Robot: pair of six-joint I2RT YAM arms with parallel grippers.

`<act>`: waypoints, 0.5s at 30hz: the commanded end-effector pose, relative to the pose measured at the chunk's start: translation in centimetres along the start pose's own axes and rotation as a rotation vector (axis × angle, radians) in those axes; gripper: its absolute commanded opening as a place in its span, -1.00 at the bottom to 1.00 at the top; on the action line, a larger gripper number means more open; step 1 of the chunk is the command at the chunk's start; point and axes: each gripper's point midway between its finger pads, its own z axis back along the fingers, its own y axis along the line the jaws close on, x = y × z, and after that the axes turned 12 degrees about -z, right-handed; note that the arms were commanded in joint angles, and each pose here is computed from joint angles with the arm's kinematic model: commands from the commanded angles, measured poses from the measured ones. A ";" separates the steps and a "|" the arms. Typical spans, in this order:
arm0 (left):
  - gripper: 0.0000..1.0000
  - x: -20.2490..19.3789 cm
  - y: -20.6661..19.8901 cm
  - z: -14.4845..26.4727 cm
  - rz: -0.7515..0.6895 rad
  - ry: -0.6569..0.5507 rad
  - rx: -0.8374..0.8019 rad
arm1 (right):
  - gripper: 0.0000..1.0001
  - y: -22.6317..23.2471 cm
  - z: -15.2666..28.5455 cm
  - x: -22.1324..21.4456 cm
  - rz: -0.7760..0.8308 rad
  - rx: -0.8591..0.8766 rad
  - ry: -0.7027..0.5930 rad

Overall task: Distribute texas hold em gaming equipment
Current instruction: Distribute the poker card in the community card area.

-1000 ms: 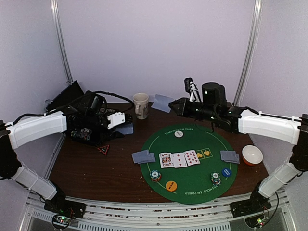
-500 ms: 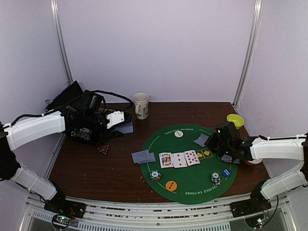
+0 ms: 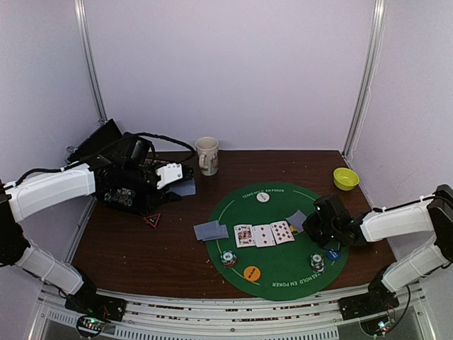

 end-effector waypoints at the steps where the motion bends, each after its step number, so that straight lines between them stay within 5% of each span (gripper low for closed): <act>1: 0.01 1.0 1.1 0.6 -0.016 -0.034 0.044 | -0.70 -0.8 0.0 -0.6 -0.080 -0.006 0.042; 15: 0.01 0.9 1.1 0.7 -0.018 -0.030 0.049 | -0.27 -0.5 2.2 0.1 -0.084 -0.016 0.033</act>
